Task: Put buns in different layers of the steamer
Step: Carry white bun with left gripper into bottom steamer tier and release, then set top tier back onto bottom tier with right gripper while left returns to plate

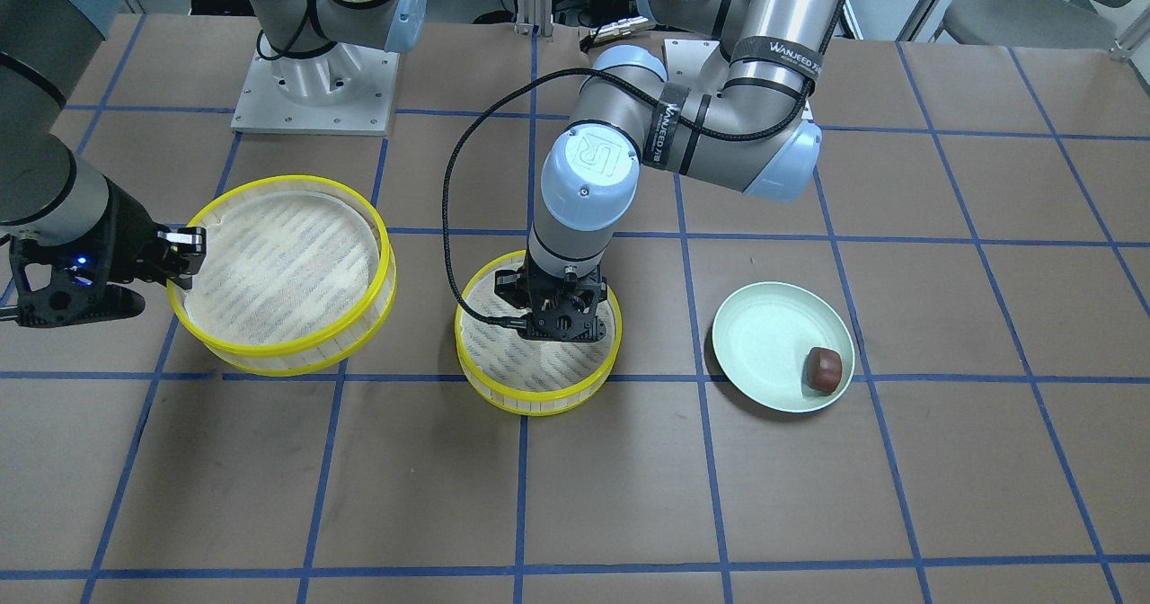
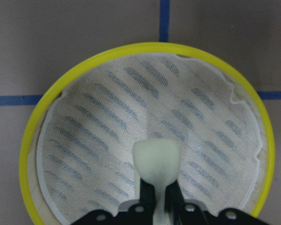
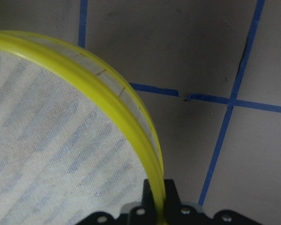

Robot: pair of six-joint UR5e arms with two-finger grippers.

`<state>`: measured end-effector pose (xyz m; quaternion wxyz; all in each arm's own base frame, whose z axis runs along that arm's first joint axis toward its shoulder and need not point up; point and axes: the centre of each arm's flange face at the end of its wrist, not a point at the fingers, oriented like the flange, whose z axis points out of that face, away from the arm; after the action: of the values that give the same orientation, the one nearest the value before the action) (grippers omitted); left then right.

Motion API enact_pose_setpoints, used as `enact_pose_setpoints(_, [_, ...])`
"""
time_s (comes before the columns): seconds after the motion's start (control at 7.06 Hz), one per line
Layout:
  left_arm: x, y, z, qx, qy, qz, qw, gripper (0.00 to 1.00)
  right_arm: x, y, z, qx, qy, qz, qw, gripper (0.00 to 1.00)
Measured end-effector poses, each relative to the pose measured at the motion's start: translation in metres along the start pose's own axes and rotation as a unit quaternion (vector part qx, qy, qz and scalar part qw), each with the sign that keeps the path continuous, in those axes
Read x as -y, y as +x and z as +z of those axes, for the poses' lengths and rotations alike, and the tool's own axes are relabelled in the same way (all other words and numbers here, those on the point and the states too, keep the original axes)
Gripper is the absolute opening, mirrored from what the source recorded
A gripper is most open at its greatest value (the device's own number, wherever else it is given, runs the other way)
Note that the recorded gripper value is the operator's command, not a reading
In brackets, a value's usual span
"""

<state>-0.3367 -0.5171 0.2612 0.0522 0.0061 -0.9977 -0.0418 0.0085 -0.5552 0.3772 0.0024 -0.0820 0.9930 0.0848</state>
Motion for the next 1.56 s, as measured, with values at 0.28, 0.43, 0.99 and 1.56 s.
enact_pose_setpoints(0.28, [-0.001, 0.002, 0.003, 0.005, 0.000, -0.001, 1.0000, 1.00, 0.000, -0.002, 0.000, 0.000, 0.000, 0.000, 1.0000, 0.06])
enact_pose_setpoints(0.43, [-0.002, 0.002, 0.002, 0.005, 0.001, 0.000, 1.0000, 1.00, 0.000, -0.003, 0.000, 0.000, 0.000, -0.001, 1.0000, 0.06])
enact_pose_setpoints(0.99, [0.041, -0.097, -0.039, 0.066, 0.034, 0.075, 0.9944, 1.00, 0.002, -0.016, 0.008, 0.002, -0.008, 0.009, 0.9999, 0.05])
enact_pose_setpoints(1.56, [0.077, -0.301, -0.063, 0.062, 0.010, 0.114, 0.9915, 1.00, 0.021, -0.155, 0.039, -0.001, 0.004, 0.082, 0.9966, 0.06])
